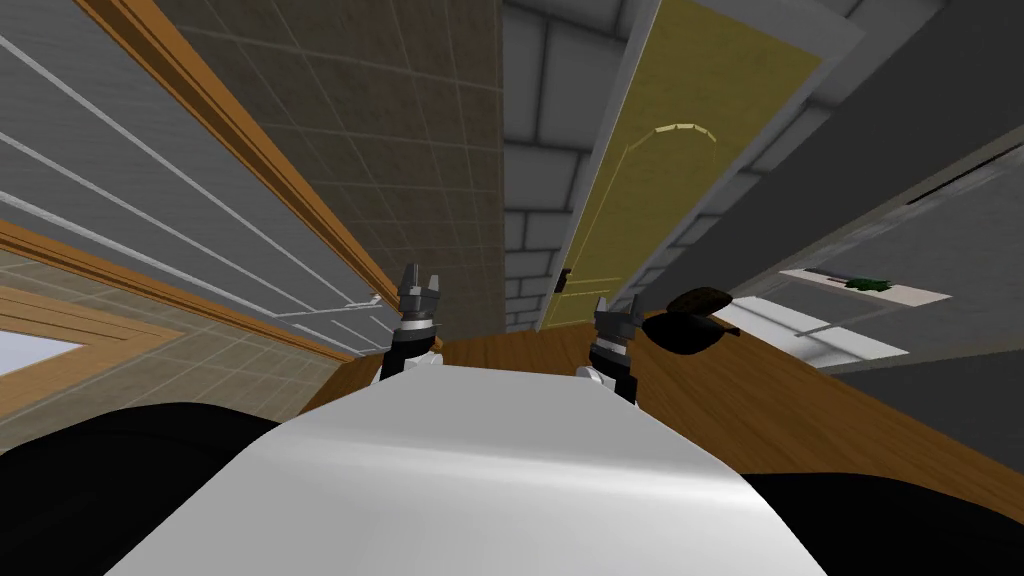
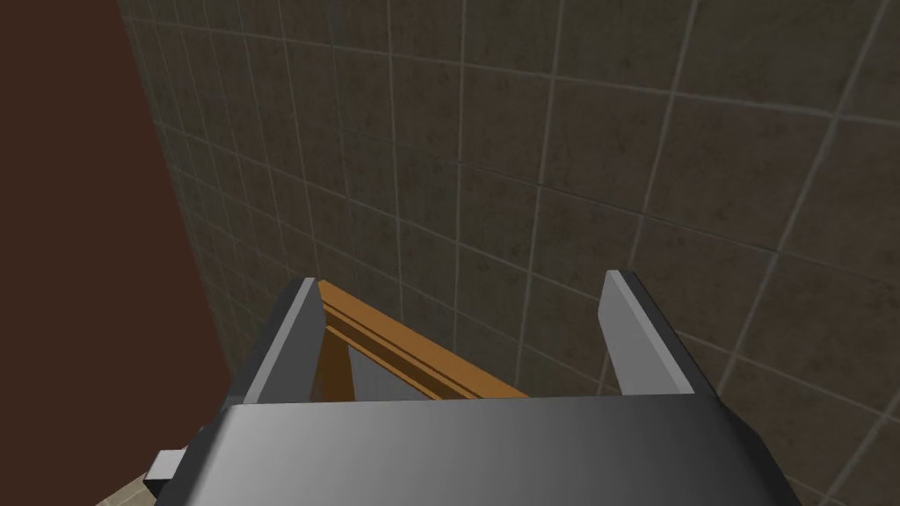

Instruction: Pull the door open

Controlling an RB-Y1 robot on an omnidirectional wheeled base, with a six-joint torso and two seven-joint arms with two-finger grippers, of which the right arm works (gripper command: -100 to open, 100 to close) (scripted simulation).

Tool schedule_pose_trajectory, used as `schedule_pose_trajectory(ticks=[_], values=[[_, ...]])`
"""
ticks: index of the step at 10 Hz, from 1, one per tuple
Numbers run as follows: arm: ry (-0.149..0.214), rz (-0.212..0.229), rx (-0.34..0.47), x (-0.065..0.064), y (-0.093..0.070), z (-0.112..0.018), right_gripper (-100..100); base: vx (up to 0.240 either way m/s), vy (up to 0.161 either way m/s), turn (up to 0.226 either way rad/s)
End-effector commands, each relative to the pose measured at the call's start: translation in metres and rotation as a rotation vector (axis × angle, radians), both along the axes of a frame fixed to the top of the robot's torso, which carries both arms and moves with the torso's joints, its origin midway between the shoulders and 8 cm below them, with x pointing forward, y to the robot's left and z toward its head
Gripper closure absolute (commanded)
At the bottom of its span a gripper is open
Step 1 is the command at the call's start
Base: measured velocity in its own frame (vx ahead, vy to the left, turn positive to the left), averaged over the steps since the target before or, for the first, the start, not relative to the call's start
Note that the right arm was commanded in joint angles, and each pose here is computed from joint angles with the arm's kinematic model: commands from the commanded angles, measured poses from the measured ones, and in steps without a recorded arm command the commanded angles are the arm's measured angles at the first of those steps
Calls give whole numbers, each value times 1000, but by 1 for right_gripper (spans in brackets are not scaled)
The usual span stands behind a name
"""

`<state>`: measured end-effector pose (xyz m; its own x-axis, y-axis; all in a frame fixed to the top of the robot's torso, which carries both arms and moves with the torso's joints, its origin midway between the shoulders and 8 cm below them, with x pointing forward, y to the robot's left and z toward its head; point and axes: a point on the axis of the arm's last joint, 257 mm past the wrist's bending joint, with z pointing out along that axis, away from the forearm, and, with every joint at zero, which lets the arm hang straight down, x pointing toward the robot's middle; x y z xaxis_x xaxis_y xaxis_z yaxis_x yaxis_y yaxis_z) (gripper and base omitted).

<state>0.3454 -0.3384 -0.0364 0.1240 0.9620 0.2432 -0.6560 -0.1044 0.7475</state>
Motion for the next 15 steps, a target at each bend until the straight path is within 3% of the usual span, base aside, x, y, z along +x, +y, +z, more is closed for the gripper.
schedule_pose_trajectory(ticks=[1, 15], values=[[5, 16, 48, 3, -7, -8, -100, 53, -110, 177], [22, 105, 492, 13, -67, -89, -100, 18, -115, 207]])
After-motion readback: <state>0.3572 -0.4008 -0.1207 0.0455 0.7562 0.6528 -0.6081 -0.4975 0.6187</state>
